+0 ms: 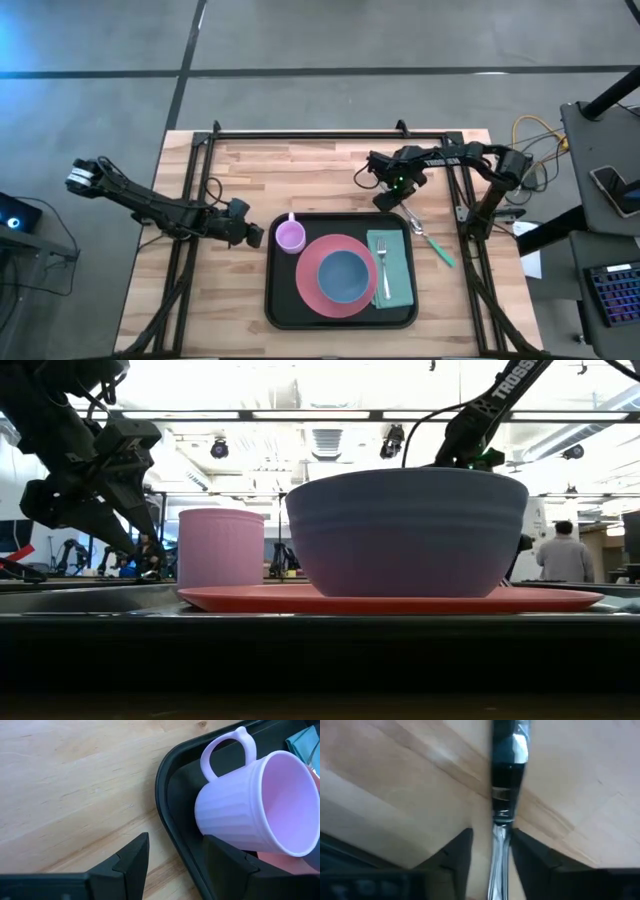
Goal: Set up tray
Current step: Put the silver table knife next to the silver fork on the green napkin
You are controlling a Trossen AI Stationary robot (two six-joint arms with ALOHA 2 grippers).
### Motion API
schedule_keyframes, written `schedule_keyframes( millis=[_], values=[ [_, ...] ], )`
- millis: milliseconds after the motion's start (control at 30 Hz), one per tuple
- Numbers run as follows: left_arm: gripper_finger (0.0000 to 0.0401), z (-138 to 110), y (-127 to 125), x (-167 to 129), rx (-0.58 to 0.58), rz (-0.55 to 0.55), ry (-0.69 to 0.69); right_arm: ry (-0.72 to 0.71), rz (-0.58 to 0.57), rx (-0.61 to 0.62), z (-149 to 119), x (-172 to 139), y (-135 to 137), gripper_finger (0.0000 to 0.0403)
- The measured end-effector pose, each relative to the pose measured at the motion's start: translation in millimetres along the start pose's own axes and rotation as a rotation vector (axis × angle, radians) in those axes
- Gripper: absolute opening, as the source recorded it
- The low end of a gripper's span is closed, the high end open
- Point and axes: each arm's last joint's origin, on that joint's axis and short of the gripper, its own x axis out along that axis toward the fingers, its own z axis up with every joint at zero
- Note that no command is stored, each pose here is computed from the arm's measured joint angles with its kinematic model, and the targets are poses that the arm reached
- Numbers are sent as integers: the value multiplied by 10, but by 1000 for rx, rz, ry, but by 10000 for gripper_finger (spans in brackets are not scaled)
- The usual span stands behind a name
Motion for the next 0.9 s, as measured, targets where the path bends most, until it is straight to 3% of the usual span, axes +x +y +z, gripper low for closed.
schedule_keyframes(
  millis=[167,233,400,633,900],
  values=[
    [166,0,0,0,-1,0,0,-7,8,-17,11,5,4,41],
    [166,0,0,0,-1,0,0,-8,7,-19,11,6,3,23],
    [166,0,0,0,-1,0,0,-21,8,-21,5,-26,-2,22],
    [166,0,-1,0,-1,-1,0,-140,-6,-8,81,-327,14,19],
    [166,0,-1,0,0,-1,0,-65,1,-10,48,-618,44,18]
  ],
)
